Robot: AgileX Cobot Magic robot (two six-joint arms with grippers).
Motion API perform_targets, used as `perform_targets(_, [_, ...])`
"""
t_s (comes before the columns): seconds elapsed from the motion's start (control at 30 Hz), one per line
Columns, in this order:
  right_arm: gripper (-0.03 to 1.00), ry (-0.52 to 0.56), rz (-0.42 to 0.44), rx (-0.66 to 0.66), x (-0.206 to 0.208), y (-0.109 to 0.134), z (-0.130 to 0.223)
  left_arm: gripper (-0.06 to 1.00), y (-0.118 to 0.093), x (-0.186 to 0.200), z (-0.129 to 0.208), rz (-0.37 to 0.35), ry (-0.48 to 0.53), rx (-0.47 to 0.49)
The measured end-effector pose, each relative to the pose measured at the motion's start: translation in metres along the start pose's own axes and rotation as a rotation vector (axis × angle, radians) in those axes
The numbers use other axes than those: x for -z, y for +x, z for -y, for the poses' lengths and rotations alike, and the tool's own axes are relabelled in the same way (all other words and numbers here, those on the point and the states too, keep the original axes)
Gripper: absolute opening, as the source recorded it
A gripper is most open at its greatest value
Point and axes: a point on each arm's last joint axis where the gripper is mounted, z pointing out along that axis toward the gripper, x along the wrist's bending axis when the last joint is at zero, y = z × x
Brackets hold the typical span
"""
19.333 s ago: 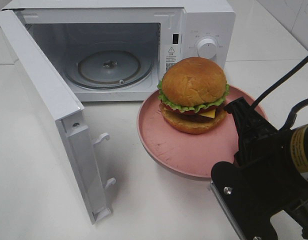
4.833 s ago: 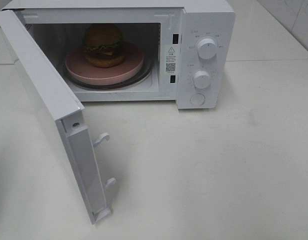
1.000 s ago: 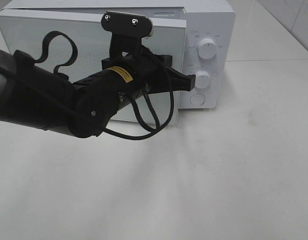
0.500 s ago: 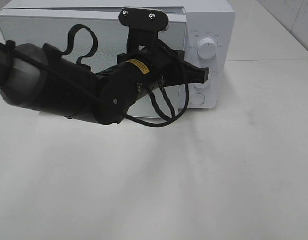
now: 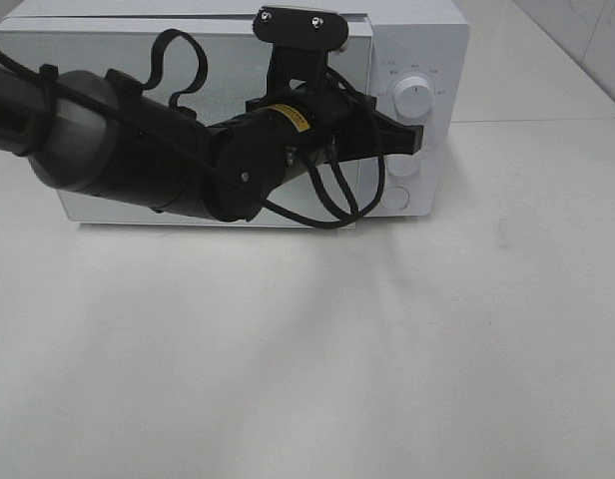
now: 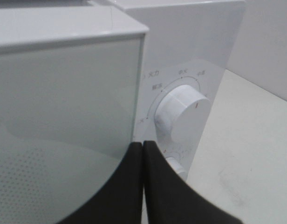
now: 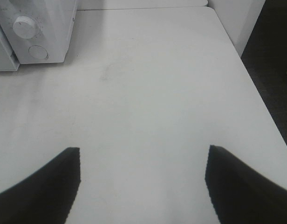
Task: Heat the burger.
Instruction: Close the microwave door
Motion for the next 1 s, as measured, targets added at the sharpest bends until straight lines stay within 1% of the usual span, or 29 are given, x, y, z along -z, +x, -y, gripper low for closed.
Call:
perform_targets(0.3, [0.75, 0.0, 0.0, 0.0, 0.0, 0.0, 0.0, 0.0, 0.008, -0.007, -0.004, -0.007, 0.011, -0.006])
perform_targets(0.4, [0.75, 0.0, 0.0, 0.0, 0.0, 0.0, 0.0, 0.0, 0.014, -0.01, -0.005, -0.009, 0.031, -0.019])
perform_targets(0.43, [0.75, 0.0, 0.0, 0.0, 0.0, 0.0, 0.0, 0.0, 0.022, -0.013, -0.008, -0.02, 0.037, -0.021])
perform_targets(0.47, [0.75, 0.0, 0.0, 0.0, 0.0, 0.0, 0.0, 0.0, 0.024, -0.014, -0.006, -0.018, 0.073, -0.024])
perform_targets(0.63, [0.75, 0.0, -0.001, 0.0, 0.0, 0.0, 0.0, 0.0, 0.025, -0.016, -0.004, -0.014, 0.097, -0.034])
perform_targets(0.77, [0.75, 0.0, -0.001, 0.0, 0.0, 0.0, 0.0, 0.0, 0.025, -0.015, -0.003, -0.003, 0.15, -0.038])
perform_targets(0.83, [0.75, 0.0, -0.001, 0.0, 0.0, 0.0, 0.0, 0.0, 0.025, -0.014, -0.003, 0.0, 0.161, -0.037])
perform_targets(1.0, [0.75, 0.0, -0.001, 0.0, 0.0, 0.0, 0.0, 0.0, 0.02, -0.01, -0.011, 0.01, 0.156, -0.034])
